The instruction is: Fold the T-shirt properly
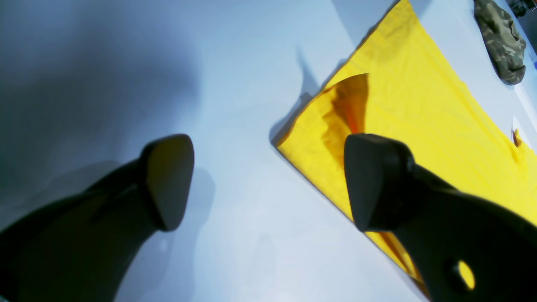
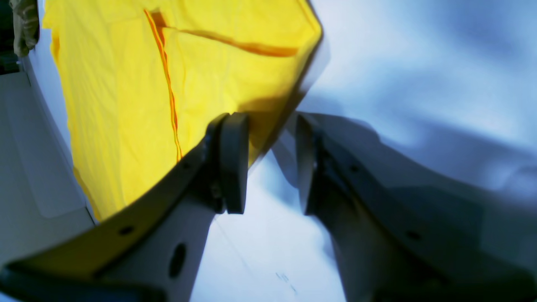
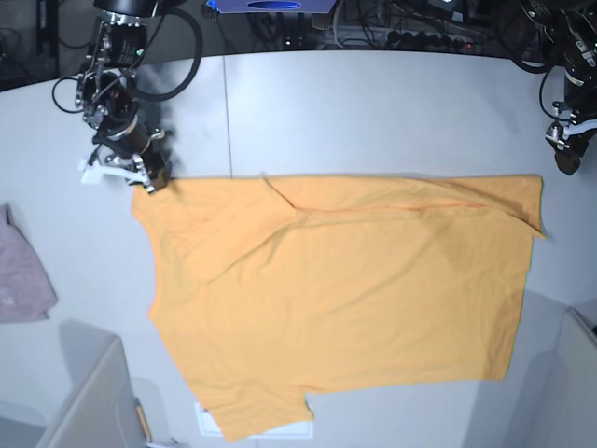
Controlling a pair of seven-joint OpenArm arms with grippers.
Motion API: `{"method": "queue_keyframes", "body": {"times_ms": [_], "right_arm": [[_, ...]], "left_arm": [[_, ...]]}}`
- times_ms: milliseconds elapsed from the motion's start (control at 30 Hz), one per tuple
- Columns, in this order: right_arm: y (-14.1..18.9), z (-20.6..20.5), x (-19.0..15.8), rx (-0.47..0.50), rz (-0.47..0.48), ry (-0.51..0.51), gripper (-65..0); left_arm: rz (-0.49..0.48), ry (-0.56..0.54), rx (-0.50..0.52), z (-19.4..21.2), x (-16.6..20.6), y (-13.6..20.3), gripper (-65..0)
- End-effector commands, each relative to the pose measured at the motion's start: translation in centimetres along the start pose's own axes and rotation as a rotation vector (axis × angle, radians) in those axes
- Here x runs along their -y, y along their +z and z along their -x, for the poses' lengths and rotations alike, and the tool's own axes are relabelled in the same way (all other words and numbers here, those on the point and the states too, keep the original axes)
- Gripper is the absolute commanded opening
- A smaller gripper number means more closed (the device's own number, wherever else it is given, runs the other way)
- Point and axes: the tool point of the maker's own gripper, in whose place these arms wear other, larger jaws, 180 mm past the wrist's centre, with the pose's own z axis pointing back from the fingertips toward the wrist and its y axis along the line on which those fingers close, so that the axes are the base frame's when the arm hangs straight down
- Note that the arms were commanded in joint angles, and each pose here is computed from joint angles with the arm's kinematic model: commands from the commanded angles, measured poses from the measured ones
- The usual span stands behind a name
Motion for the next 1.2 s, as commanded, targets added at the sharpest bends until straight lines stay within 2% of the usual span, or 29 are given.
{"method": "queue_keyframes", "body": {"times_ms": [0, 200, 300, 400, 633, 733, 800, 933, 1167], "right_arm": [[0.0, -0.6, -0.3, 0.010, 0.000, 0.007, -46.2], [-0.3, -0.9, -0.8, 0.014, -0.009, 0.006, -31.5], [-0.8, -0.6, -0.3, 0.000, 0.005, -0.005, -31.5], [-1.3, 0.0, 0.4, -0.021, 0.024, -0.016, -31.5], [-1.7, 0.0, -0.3, -0.027, 0.012, -0.014, -31.7], [-1.7, 0.2, -0.1, -0.031, 0.016, -0.014, -31.7], [-1.7, 0.2, 0.0, -0.033, 0.018, -0.014, -31.7], [-1.6, 0.1, 0.1, -0.030, 0.020, -0.013, -31.7], [-1.6, 0.0, 0.2, -0.027, 0.022, -0.016, -31.7]], "left_arm": [[0.023, -0.020, 0.043, -1.5, 0.6, 0.2, -10.9], [0.023, -0.020, 0.043, -1.5, 0.6, 0.2, -10.9], [0.018, -0.015, 0.036, -1.2, 0.4, 0.1, -10.9], [0.012, 0.002, -0.013, 0.5, -0.1, -0.6, -10.9], [-0.033, 0.076, -0.100, 4.0, -2.1, -2.5, -10.9], [-0.071, 0.038, -0.108, 4.3, -2.5, -3.4, -11.0], [-0.079, 0.013, -0.103, 3.9, -2.1, -4.3, -11.0], [-0.069, 0.037, -0.094, 3.5, -1.2, -6.1, -11.0], [0.013, 0.002, -0.146, 4.2, 2.6, -8.9, -11.2]]}}
